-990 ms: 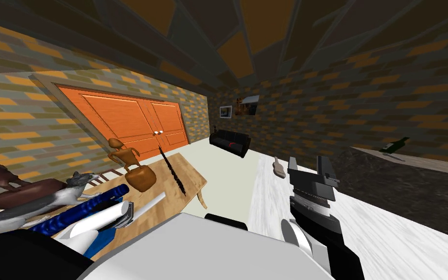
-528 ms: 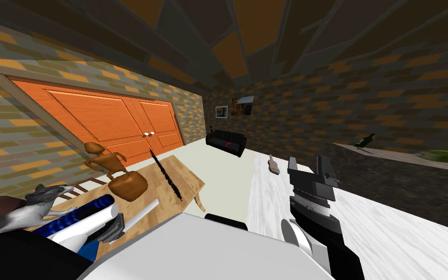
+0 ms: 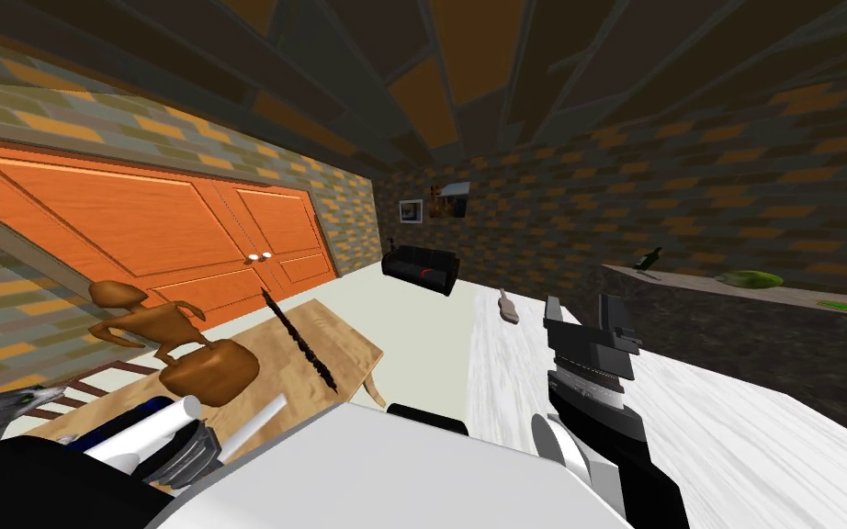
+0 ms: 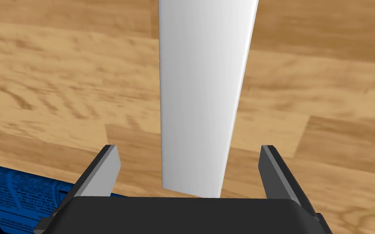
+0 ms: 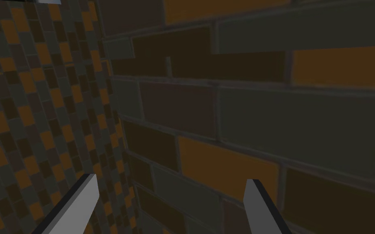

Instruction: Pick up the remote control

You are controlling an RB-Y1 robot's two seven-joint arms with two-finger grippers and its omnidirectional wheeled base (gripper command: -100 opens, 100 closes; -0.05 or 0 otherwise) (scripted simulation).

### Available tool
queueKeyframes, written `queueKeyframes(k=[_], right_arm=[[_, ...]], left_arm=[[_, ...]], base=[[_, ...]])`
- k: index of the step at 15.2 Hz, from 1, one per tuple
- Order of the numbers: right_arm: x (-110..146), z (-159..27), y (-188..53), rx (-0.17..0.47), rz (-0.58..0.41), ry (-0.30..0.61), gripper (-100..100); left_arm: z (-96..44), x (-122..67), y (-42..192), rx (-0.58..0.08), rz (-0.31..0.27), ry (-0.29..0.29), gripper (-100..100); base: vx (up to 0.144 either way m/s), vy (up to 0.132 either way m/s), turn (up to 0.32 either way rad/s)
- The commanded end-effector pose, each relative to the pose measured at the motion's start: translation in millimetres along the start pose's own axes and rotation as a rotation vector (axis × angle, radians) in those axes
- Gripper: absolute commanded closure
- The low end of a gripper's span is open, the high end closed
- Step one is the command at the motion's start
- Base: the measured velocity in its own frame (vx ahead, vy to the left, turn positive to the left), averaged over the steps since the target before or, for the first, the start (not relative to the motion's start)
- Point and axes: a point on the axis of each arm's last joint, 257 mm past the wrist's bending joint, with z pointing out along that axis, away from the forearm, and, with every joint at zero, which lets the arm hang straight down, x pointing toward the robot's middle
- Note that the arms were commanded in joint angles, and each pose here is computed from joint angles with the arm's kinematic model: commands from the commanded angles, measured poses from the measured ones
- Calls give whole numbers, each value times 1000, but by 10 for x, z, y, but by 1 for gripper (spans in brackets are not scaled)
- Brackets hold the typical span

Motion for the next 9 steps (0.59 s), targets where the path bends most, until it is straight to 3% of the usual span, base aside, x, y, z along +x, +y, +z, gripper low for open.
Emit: queueKeyframes(k=[1,7,9], right_arm=[[0,0,0,0,0,0,0],[0,0,0,0,0,0,0],[0,0,0,0,0,0,0]], left_arm=[[4,-49,134,-56,-52,1,-100],[-17,-112,370,-165,-155,15,-100],[95,-39,413,-148,-148,14,-100]], base=[[21,39,-119],[19,51,-123],[-4,29,-33]])
